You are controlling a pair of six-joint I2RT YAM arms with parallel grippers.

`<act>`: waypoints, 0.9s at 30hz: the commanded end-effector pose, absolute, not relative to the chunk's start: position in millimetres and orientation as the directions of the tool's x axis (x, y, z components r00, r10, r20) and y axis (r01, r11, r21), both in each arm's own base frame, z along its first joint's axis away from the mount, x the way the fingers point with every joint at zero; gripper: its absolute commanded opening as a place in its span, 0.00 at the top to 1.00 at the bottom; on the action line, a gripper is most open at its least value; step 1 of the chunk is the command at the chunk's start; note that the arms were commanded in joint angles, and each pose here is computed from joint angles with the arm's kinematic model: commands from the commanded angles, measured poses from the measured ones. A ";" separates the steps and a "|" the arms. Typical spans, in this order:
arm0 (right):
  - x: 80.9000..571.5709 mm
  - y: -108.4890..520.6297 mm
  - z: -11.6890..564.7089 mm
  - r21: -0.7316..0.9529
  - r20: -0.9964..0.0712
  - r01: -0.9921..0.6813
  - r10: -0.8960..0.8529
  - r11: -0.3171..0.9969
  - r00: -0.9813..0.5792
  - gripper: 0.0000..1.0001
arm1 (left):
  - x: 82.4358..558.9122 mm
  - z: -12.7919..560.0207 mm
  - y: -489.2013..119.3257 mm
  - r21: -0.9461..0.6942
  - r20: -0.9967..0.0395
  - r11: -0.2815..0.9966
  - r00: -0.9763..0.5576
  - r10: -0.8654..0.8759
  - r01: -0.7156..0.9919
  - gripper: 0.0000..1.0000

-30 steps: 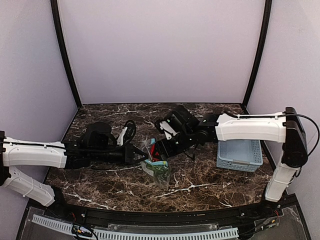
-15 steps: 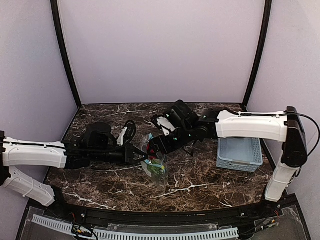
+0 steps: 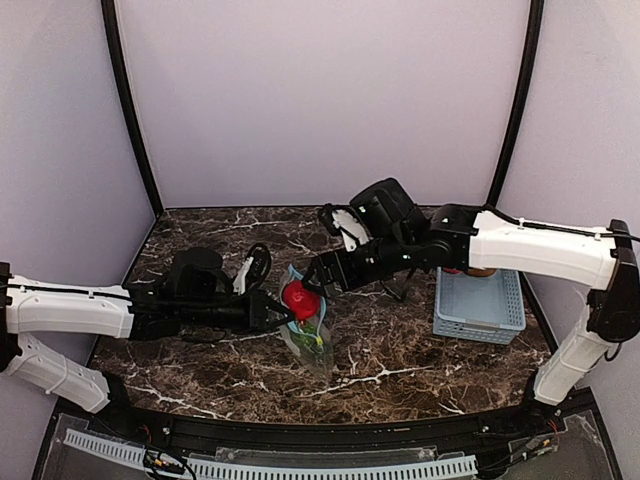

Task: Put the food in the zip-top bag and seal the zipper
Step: Place the fake fruit in the zipper food storage bag, then adjust the zipper food storage bag at the center of the board.

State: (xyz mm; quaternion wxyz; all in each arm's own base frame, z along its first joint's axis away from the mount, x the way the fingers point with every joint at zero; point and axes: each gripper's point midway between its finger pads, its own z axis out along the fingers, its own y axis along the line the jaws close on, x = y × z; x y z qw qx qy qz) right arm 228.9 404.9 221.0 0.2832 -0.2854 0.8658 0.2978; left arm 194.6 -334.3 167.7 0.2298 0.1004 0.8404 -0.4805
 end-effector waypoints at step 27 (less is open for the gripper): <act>224.1 414.8 154.4 0.448 -0.496 -0.551 -0.317 0.704 -0.809 0.68 | 192.3 170.9 -326.3 -0.766 -0.489 0.513 -0.869 -0.074 0.387 0.99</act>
